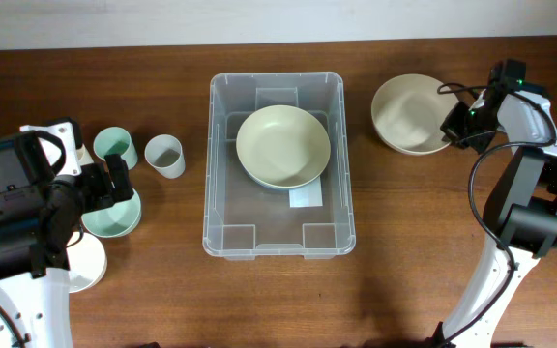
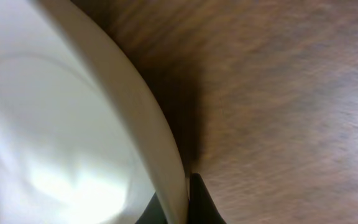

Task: Pack container
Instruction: 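Move the right gripper to the remaining cream bowl and grasp its rim, then lift the second cream bowl and stack it into the container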

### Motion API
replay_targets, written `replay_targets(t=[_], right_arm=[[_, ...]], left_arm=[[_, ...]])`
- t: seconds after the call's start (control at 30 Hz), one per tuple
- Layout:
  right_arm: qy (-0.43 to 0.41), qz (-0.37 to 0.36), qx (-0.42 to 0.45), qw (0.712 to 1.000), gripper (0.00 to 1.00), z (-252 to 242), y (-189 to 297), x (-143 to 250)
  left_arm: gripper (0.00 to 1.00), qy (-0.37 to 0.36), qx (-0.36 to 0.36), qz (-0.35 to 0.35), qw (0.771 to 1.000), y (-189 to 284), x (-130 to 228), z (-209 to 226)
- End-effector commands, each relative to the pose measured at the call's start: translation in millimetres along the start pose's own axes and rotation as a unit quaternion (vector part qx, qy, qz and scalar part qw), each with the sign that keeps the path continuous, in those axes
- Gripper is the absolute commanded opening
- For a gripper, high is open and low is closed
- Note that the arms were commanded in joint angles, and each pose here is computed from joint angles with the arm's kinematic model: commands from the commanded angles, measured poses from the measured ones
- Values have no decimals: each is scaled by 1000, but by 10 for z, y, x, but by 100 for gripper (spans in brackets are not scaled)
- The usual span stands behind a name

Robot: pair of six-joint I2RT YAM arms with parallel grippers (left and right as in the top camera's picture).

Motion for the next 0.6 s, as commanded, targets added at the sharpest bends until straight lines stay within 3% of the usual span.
replay_targets(t=[0.0, 0.13, 0.3, 0.57], right_arm=[[33, 14, -55, 998, 4, 108, 13, 43], [55, -1, -117, 992, 4, 215, 215, -9], [70, -37, -126, 989, 4, 269, 609, -60], [127, -144, -147, 970, 4, 671, 1749, 68]], left_arm=[[100, -10, 7, -7, 1000, 32, -49, -29], [100, -10, 7, -7, 1000, 32, -49, -29], [100, -10, 7, -7, 1000, 32, -49, -29], [100, -10, 7, -7, 1000, 32, -49, -29]])
Point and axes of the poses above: each gripper's point midway between its finger pads, its own y axis back along the fingers, its own z axis along the line the jaws close on, x = y × z, the point moved 5 cm from there along y, back along the fingers, and after that the axes turned 5 degrees about y, right-handed, at the moved point
